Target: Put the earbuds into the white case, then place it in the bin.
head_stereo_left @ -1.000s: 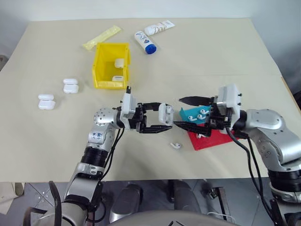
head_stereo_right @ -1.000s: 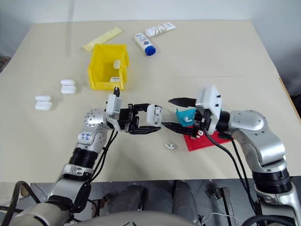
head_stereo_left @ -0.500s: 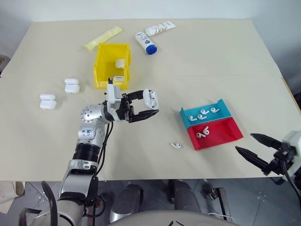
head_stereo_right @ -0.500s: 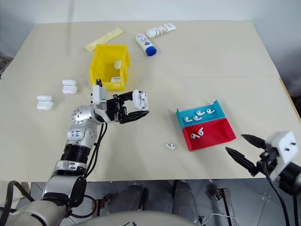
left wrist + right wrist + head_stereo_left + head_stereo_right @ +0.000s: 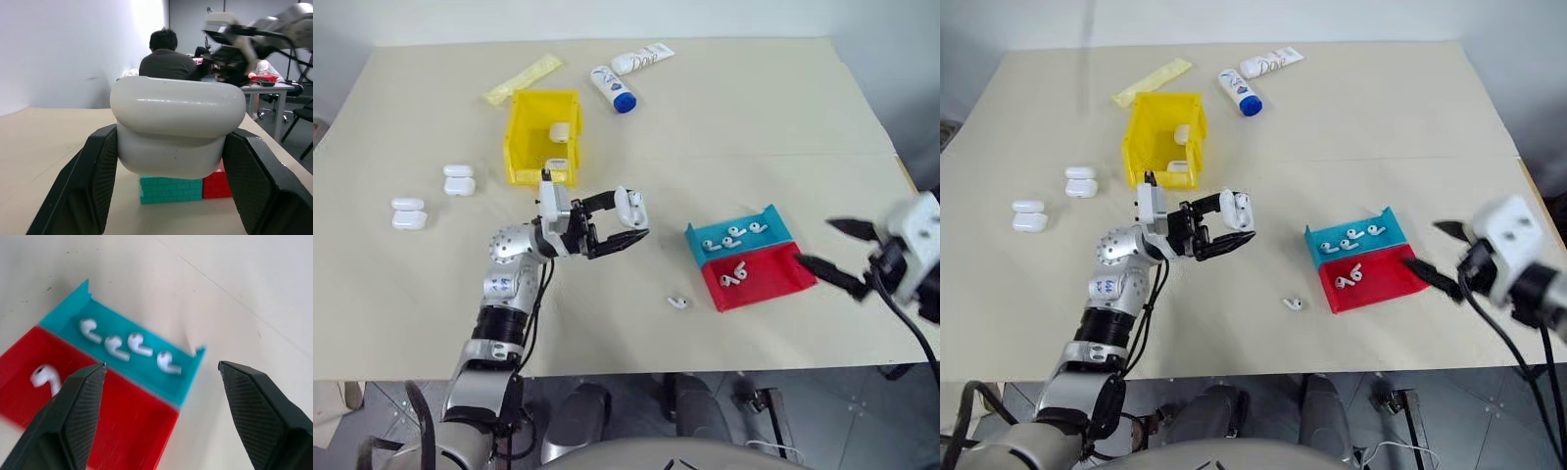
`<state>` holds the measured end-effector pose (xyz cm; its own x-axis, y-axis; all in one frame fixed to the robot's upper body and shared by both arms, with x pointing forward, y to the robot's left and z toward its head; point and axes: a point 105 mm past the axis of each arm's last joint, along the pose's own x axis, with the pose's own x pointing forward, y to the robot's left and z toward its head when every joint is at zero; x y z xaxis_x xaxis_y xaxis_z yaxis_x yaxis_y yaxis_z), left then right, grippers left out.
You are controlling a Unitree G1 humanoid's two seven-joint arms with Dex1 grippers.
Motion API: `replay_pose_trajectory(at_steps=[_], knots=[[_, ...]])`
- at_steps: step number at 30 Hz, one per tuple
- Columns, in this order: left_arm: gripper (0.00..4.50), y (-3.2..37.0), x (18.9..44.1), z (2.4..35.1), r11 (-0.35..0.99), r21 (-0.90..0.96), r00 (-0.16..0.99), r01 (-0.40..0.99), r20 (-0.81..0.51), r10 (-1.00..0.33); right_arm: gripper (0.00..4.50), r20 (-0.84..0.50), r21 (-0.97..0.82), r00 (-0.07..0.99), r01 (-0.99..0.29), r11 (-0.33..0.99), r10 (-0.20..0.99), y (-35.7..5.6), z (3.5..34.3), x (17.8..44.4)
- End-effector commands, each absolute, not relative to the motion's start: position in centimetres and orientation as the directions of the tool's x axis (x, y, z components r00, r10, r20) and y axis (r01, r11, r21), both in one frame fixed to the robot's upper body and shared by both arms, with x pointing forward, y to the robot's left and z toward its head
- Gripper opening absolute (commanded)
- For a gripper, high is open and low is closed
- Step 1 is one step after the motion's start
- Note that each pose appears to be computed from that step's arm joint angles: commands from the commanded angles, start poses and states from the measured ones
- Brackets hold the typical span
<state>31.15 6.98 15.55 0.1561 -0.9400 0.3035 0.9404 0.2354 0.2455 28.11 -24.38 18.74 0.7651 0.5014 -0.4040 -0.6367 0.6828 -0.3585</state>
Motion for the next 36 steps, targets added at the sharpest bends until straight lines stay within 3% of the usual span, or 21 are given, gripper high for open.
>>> replay_pose_trajectory(at_steps=[1,3,5,9,18,36], knots=[[2.81,6.5,30.1,16.7,0.253,0.286,0.149,0.924,0.34,-0.929,3.82,-0.519,-0.366,0.712,-0.686,0.629,0.474,-24.8,18.2,29.6],[2.81,6.5,29.6,16.5,0.263,0.281,0.16,0.923,0.342,-0.926,3.82,-0.565,-0.351,0.671,-0.723,0.596,0.481,-24.5,18.0,30.7],[2.81,6.6,29.1,16.3,0.274,0.277,0.171,0.921,0.343,-0.924,3.45,-0.597,-0.349,0.644,-0.746,0.568,0.478,-24.3,17.9,31.8],[2.81,6.6,28.5,16.2,0.291,0.273,0.189,0.917,0.344,-0.919,2.26,-0.645,-0.369,0.598,-0.789,0.491,0.476,-23.5,18.2,33.4],[2.81,6.6,27.7,15.8,0.293,0.27,0.193,0.917,0.342,-0.92,2.26,-0.733,-0.347,0.51,-0.85,0.396,0.45,-22.1,17.3,35.5],[2.81,6.3,27.1,15.6,0.302,0.264,0.2,0.916,0.352,-0.914,2.26,-0.816,-0.323,0.458,-0.867,0.379,0.353,-22.6,15.8,37.4]])
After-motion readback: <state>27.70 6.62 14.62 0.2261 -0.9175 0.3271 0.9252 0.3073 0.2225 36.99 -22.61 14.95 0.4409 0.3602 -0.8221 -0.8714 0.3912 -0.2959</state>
